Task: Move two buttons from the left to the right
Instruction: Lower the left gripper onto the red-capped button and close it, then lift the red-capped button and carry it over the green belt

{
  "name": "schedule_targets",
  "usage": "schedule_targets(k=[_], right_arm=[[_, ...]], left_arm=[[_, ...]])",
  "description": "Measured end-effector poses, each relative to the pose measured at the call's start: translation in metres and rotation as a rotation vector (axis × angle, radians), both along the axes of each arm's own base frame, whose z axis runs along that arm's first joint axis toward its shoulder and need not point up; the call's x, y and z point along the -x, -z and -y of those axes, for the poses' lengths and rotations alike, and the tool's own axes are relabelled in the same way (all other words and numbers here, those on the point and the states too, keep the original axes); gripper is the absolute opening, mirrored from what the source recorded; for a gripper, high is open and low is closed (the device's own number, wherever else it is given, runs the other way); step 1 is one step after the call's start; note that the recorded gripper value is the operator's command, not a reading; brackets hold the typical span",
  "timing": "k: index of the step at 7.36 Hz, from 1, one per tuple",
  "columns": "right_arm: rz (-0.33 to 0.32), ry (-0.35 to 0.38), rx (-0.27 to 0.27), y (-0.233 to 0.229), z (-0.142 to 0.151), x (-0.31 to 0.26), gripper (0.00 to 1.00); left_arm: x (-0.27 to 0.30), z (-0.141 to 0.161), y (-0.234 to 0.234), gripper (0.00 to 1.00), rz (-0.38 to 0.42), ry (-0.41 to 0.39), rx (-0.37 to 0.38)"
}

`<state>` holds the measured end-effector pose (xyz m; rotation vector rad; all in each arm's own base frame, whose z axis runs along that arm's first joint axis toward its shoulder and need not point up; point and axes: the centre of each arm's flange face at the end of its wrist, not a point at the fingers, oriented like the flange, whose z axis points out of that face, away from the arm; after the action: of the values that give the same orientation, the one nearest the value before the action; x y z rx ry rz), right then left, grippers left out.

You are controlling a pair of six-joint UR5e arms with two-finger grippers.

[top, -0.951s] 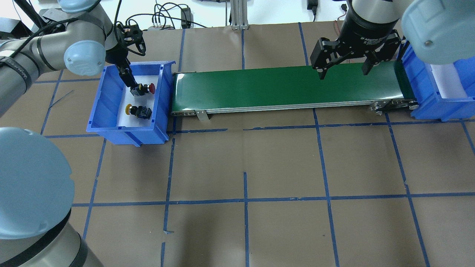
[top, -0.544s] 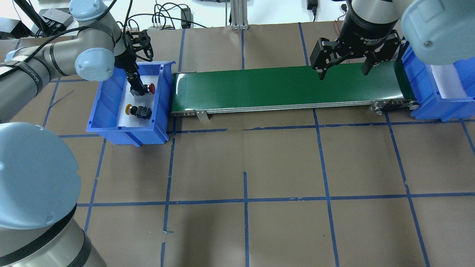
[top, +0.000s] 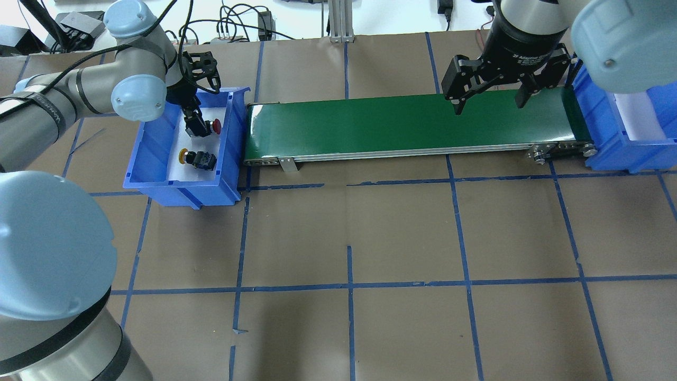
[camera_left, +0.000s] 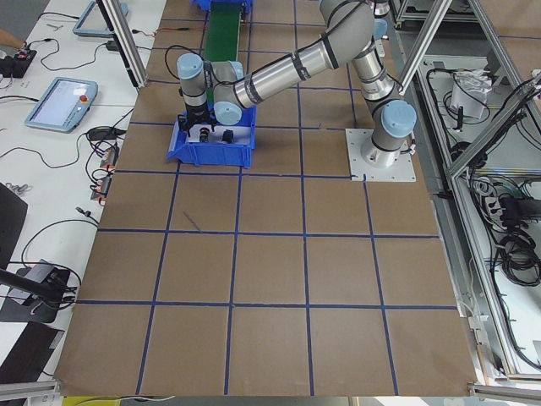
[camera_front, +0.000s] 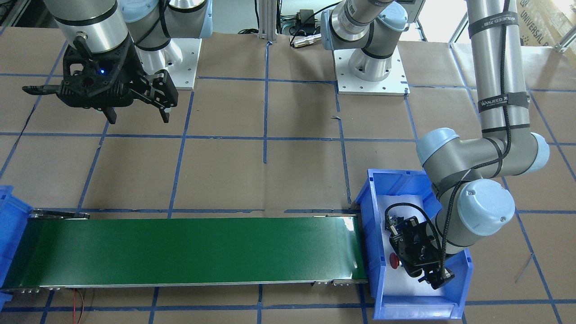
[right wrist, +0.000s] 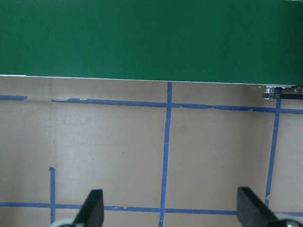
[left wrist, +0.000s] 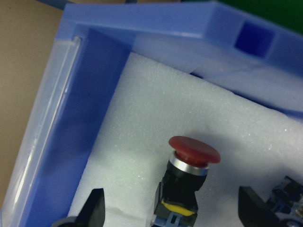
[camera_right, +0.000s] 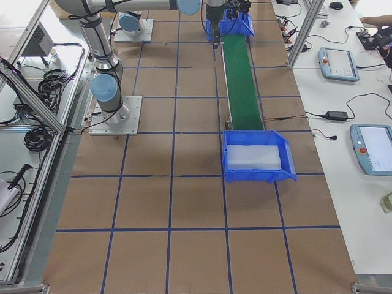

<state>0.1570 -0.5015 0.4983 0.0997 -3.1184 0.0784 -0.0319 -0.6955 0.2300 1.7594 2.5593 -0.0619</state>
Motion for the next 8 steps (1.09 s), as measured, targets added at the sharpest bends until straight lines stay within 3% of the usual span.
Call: schedule_targets(k=[2, 3, 6, 7, 8], right_arm=[[0.0, 0.0, -0.001, 0.001, 0.0, 0.0, 1.0], [0.0, 0.0, -0.002, 0.001, 0.0, 0.0, 1.0], [0.0, 0.001, -0.002, 0.001, 0.0, 0.001, 1.0], [-0.002, 0.001, -0.002, 0.001, 0.0, 0.001, 1.0], [-0.004, 0.001, -0.002, 0.001, 0.0, 0.001, 1.0]], left_arm=[[0.0, -0.001, 0.008, 0.99, -0.002, -0.002, -0.013], [0.0, -0.001, 0.012, 0.92, -0.003, -0.005, -0.018], [-0.002, -0.001, 0.016, 0.15, 0.0, -0.016, -0.021], [-0.002, -0.001, 0.016, 0.03, 0.004, -0.02, -0.02], [-0.002, -0.001, 0.016, 0.02, 0.01, -0.02, -0.02]])
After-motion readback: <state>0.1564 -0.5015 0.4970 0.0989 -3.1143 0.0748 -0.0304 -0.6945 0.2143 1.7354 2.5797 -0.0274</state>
